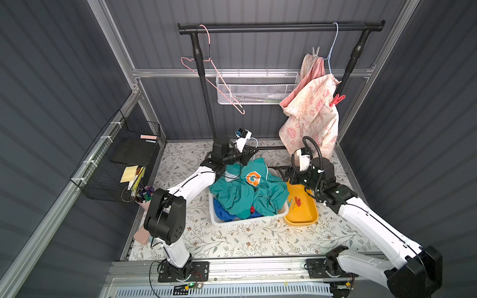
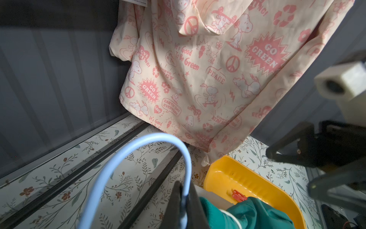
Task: Remove the clothespins securing jackets to the hanger
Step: Adjust the hanger.
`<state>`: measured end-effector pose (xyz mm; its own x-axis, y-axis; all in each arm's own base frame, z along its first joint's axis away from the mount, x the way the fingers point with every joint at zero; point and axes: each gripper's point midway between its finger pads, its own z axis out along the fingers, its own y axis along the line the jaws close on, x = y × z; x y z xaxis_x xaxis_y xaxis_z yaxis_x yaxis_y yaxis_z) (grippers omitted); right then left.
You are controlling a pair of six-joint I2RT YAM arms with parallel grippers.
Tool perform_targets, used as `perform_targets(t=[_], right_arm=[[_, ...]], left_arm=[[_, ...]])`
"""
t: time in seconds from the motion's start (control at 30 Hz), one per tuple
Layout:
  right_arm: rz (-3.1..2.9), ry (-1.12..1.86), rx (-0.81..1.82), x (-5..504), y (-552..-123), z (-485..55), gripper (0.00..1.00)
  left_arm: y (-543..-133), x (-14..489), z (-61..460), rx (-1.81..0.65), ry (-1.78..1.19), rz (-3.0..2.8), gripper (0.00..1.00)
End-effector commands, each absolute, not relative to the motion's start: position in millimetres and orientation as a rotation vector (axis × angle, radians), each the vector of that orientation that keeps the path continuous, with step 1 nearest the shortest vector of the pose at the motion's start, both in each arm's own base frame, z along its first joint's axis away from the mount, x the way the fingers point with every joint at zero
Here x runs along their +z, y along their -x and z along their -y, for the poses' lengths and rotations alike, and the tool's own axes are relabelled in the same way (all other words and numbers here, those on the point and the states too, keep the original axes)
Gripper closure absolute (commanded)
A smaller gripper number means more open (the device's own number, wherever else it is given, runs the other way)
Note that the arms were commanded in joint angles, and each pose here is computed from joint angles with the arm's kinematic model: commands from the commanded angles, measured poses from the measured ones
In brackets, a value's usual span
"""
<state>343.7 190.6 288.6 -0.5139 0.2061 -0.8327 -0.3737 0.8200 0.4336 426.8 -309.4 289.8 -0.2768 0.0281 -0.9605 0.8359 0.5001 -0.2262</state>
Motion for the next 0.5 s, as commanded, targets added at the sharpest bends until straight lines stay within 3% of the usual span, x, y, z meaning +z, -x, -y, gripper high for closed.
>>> perform_targets(t=[0.0,0.23,0.47], right_arm=[[-1.931,0.161,0.815,317.5,-355.3,-212.0,0.25],[-1.875,0.226,0.906,342.3,-377.1,-253.3,0.31],[-1.887,0.272,0.942,336.2,-386.5,-284.0,0.42]], left_arm=[[-410.9,294.0,315.6,-0.985,-0.752,-1.677,1.00],[-405.9,292.2,319.5,-0.987,-0.756,-1.679,1.00],[-401.2,293.6,323.8,-0.997,-0.770,-1.664,1.00]])
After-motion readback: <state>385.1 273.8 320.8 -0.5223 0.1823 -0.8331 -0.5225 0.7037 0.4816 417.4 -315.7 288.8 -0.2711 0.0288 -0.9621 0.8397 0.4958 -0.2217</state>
